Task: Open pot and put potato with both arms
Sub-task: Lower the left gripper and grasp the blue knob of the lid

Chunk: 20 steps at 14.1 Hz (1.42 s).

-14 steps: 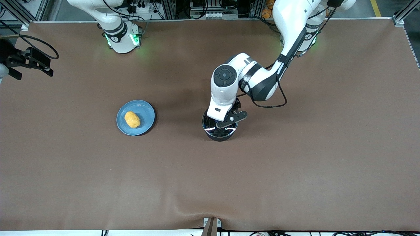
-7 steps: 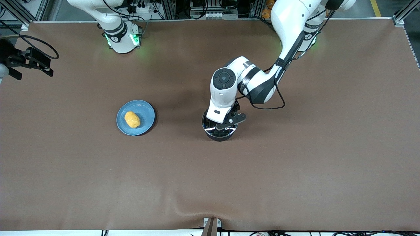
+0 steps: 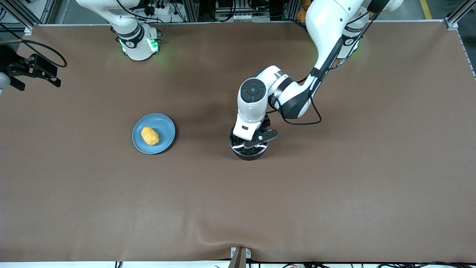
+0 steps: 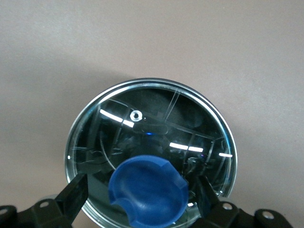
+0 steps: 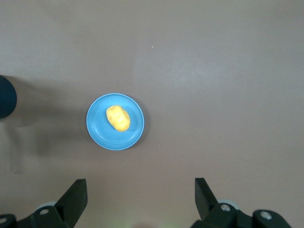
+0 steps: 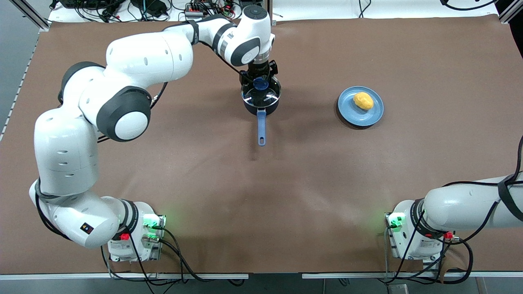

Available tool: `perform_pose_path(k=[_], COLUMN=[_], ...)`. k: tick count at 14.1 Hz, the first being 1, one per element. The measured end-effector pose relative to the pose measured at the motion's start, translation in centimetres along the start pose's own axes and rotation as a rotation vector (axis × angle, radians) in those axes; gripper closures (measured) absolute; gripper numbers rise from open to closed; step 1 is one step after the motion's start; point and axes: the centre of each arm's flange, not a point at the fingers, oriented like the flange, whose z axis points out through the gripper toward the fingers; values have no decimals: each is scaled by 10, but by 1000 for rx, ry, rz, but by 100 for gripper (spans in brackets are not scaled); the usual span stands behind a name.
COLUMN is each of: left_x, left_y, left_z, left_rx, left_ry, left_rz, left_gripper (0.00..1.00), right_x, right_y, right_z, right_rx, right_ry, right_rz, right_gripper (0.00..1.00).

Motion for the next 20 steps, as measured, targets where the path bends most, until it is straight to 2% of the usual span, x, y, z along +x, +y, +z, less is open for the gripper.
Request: perform_pose_path(k=[11, 13, 14, 15, 17, 19, 20], left_x=[-4, -5, -6, -6, -5, -2, 1], left_y=[1, 3, 3, 3, 3, 3, 4], left_z=[12, 11, 11, 11, 11, 9, 4], left_rx=[15, 13, 13, 11, 9, 7, -1], left_ry=[1, 2, 2, 3, 4, 7, 12], left_rz=[11, 2, -12, -23, -32, -39, -42], left_gripper=[0, 5, 12, 24, 42, 56, 56], right_x=[1, 1, 1, 1, 1, 1, 1], right_y=[0, 0, 0, 0, 0, 0, 0], right_z=[2, 2, 2, 2, 2, 2, 2], right_rx=[0, 0, 0, 0, 0, 0, 0], right_ry=[-3, -3, -3, -3, -3, -3, -3], right_rz=[0, 0, 0, 0, 0, 0, 0], right_gripper=[0, 0, 0, 0, 0, 0, 0])
